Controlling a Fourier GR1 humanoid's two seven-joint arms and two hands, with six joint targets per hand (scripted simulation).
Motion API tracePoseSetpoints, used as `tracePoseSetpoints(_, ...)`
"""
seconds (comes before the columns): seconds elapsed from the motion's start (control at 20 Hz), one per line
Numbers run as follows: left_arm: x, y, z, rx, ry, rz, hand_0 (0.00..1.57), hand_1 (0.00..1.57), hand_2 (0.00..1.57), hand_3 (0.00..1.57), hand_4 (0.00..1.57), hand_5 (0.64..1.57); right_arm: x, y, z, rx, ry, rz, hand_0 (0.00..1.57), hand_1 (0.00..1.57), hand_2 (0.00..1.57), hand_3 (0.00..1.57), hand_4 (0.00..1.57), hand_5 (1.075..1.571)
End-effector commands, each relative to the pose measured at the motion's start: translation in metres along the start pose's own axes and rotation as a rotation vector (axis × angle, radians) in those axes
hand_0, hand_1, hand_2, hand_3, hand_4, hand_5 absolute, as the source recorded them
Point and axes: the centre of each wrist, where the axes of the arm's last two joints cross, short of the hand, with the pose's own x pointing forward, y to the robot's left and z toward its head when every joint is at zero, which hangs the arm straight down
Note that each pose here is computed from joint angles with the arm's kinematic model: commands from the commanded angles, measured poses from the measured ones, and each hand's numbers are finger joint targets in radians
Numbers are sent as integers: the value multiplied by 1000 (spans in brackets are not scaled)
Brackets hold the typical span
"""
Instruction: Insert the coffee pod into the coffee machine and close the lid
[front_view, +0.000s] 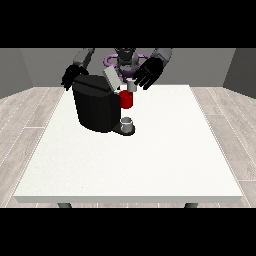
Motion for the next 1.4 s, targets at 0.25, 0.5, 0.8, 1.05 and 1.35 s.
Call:
tracePoseSetpoints(0.25,-1,21,-1,-15,41,-5,1326,1326,1335,1233,503,1571,3,-15,2,-7,-20,-7,0,0,0,0,519,1571)
tracePoseSetpoints(0.5,6,-21,-4,-16,12,-19,1251,1251,1294,1208,506,1571,-6,-4,10,-21,3,-2,0,0,0,0,537,1571)
tracePoseSetpoints(0.8,16,-35,-7,-64,-16,-16,1203,1203,1272,1200,500,1571,-19,-10,14,-43,26,-29,0,0,0,0,518,1571)
tracePoseSetpoints(1.05,17,-20,-9,-35,-6,-15,1160,1160,1244,1185,506,1571,-7,-20,2,-48,-16,-18,0,0,0,0,525,1571)
tracePoseSetpoints(1.35,16,-42,-7,-70,-24,-30,1236,1236,1279,1197,487,1571,-2,-18,-4,-74,-27,-21,0,0,0,0,448,1571)
